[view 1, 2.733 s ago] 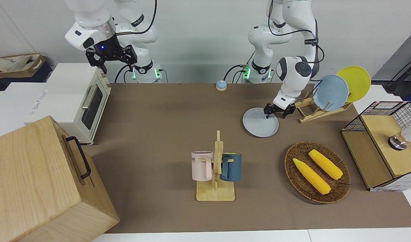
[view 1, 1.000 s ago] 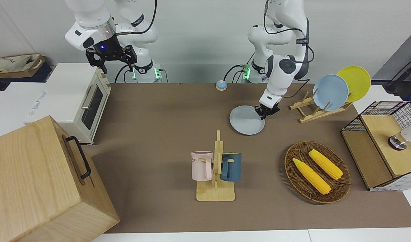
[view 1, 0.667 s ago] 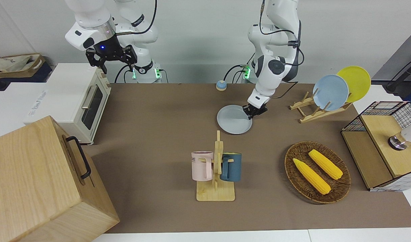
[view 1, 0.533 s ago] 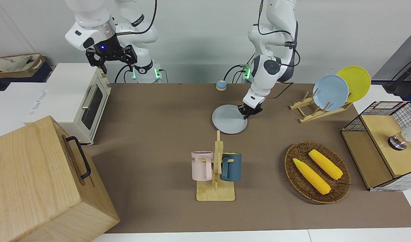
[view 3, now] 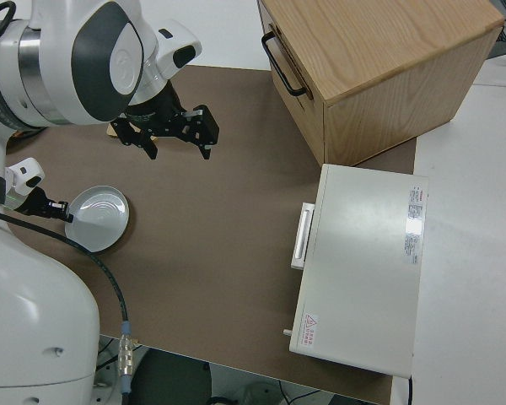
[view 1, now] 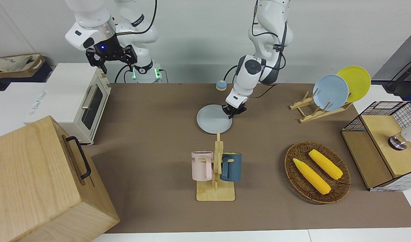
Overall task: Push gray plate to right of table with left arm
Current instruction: 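Push the gray plate with the left gripper across the table toward the toaster, then continue pushing the gray plate with the left gripper toward the toaster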
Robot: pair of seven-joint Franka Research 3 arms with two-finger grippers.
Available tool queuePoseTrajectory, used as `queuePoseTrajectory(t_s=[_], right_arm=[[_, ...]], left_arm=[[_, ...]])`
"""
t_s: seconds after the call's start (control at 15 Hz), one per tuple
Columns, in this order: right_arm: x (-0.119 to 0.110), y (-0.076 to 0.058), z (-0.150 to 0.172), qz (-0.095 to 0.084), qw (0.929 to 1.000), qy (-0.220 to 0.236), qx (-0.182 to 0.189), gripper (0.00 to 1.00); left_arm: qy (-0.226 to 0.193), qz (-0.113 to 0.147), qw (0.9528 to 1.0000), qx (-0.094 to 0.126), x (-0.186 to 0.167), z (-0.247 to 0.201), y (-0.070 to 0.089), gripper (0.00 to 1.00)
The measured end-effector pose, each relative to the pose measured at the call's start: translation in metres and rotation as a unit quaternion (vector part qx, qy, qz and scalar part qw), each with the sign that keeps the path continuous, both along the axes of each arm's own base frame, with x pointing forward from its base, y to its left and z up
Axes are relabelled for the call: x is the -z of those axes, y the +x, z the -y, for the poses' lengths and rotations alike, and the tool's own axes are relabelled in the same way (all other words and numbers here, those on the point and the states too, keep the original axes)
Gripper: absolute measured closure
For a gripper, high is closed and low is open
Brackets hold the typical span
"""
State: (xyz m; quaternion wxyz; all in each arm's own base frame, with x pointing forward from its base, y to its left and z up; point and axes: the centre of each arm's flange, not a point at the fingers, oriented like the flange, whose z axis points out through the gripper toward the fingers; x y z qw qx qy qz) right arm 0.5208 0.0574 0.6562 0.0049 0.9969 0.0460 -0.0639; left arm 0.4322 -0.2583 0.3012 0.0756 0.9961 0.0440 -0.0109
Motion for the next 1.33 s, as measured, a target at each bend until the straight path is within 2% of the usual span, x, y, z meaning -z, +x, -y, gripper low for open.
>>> queuePoseTrajectory(t_s=[0.6, 0.87, 1.33], right_arm=[[0.000, 0.000, 0.000, 0.000, 1.0000, 0.000, 0.000, 0.01], [0.000, 0.000, 0.000, 0.000, 1.0000, 0.000, 0.000, 0.01], [0.000, 0.000, 0.000, 0.000, 1.0000, 0.000, 0.000, 0.01]], left_arm=[[-0.008, -0.005, 0.9997, -0.023, -0.001, 0.066, -0.008, 0.99], [0.002, 0.003, 0.9993, -0.038, 0.000, 0.100, -0.010, 0.99], [-0.009, 0.002, 0.9988, -0.047, 0.000, 0.152, -0.018, 0.99]])
